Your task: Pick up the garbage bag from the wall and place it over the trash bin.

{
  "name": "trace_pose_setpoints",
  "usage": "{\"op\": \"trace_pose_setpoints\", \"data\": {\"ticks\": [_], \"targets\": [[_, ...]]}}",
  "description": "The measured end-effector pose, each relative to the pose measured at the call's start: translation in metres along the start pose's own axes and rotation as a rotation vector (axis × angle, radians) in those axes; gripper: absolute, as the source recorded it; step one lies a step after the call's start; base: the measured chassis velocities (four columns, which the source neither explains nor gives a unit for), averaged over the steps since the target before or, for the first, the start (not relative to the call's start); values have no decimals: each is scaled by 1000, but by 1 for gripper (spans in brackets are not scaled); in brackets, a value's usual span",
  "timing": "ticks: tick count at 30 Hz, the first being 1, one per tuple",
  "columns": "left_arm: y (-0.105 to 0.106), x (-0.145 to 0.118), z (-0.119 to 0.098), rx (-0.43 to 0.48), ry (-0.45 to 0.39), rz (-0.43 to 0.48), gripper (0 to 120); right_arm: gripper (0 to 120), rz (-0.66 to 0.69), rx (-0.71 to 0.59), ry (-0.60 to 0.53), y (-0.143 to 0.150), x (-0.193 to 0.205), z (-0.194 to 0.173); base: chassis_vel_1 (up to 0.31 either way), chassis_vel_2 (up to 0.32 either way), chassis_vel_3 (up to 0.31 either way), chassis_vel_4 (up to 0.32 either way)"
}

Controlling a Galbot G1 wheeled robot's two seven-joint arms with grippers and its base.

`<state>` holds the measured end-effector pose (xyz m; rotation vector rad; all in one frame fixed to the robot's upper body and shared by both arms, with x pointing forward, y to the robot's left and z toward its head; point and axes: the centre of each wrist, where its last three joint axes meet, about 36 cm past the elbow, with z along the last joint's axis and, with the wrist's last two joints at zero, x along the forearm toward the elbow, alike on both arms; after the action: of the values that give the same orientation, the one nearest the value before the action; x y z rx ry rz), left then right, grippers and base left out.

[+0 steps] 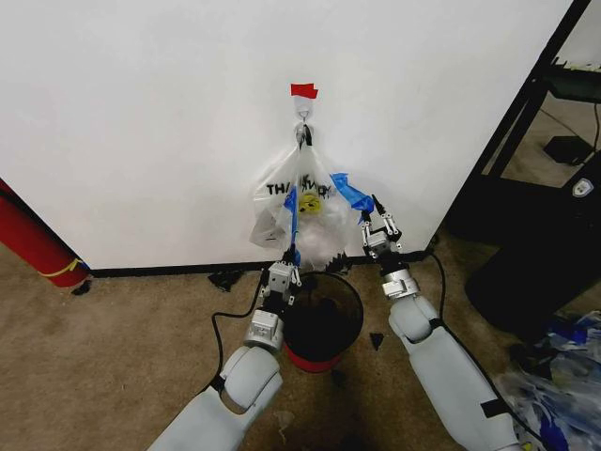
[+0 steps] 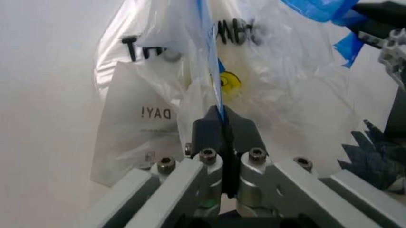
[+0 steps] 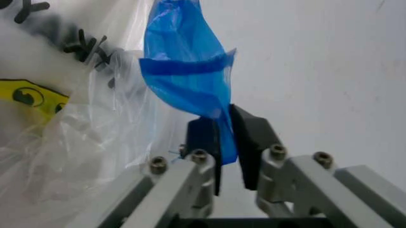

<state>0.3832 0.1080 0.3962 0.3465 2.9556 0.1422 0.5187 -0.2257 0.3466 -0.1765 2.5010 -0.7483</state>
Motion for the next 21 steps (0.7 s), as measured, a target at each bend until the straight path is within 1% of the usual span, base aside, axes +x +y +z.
{"op": "trace_pose_setpoints", "data": {"ticks": [2, 5, 8, 12, 13, 17, 19, 21], "targets": [[1, 0, 0, 1, -4, -5, 0, 0, 2, -25, 7, 2, 3, -1, 0, 0, 0, 0], [3, 1, -2, 3, -9, -12, 0, 0, 6, -60, 14, 4, 9, -3, 0, 0, 0, 0], [5, 6, -4, 16, -19, -29, 0, 0, 25, -154, 36, 9, 24, -15, 0, 0, 0, 0], [12, 18, -7, 44, -28, -70, 0, 0, 50, -275, 97, 15, 62, -39, 0, 0, 0, 0], [12, 18, -7, 44, -28, -70, 0, 0, 50, -275, 97, 15, 62, -39, 0, 0, 0, 0], [22, 34, -2, 62, -18, -126, 0, 0, 54, -316, 149, 17, 112, -55, 0, 0, 0, 0], [23, 36, -2, 64, -16, -130, 0, 0, 53, -320, 155, 18, 118, -57, 0, 0, 0, 0], [25, 44, 3, 75, -6, -157, 0, 0, 49, -340, 178, 19, 144, -67, 0, 0, 0, 0]]}}
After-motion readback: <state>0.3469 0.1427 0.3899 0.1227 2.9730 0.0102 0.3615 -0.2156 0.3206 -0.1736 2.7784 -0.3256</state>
